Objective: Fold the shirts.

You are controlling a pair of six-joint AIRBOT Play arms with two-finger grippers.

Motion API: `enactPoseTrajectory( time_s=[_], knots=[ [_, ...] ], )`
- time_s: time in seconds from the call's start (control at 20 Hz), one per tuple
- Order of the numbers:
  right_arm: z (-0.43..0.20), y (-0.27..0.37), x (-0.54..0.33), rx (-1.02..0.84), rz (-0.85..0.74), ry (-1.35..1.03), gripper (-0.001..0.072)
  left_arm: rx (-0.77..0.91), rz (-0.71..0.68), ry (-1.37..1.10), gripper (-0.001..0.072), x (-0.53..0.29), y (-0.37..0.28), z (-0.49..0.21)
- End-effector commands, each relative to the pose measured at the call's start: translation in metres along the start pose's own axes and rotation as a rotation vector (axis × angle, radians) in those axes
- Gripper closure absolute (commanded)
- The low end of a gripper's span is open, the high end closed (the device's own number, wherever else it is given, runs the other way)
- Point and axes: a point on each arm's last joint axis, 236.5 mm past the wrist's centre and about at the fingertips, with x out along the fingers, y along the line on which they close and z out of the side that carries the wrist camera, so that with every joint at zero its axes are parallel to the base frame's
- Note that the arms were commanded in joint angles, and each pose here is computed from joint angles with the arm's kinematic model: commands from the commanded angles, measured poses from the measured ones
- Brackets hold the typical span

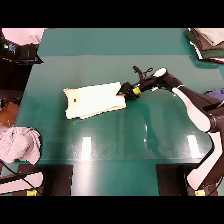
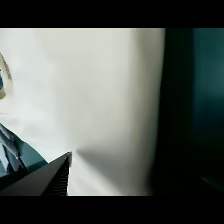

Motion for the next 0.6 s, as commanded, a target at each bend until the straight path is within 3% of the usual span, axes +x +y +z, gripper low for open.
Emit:
enactPoseTrajectory(
  time_s=[0.0, 0.05, 0.1, 0.2, 0.25, 0.35, 0.55],
  knots=[
    [0.002, 0.008, 0.035, 0.029, 0.036, -0.027, 0.0143, -0.001, 0.0, 0.001, 0.0684, 0.0, 0.0, 0.0],
    [0.002, 0.014, 0.042, 0.019, 0.05, -0.034, 0.0146, -0.001, 0.0, 0.002, 0.0684, 0.0, 0.0, 0.0],
    [0.001, 0.018, 0.048, 0.003, 0.054, -0.04, 0.0193, -0.001, 0.0, 0.001, 0.0684, 0.0, 0.0, 0.0],
    [0.0, 0.02, 0.056, -0.048, 0.041, -0.049, 0.0515, -0.001, 0.0, 0.002, 0.0684, 0.0, 0.0, -0.001],
    [0.002, 0.02, 0.056, -0.068, 0.039, -0.056, 0.064, -0.001, 0.0, 0.002, 0.0684, 0.0, 0.0, -0.001],
    [0.002, 0.02, 0.052, -0.072, 0.042, -0.053, 0.0692, -0.001, -0.001, 0.009, 0.0684, 0.0, 0.0, -0.002],
    [0.015, 0.026, -0.018, -0.158, 0.001, -0.093, 0.0693, -0.001, -0.002, 0.01, 0.0684, 0.0, 0.0, -0.002]
  ],
)
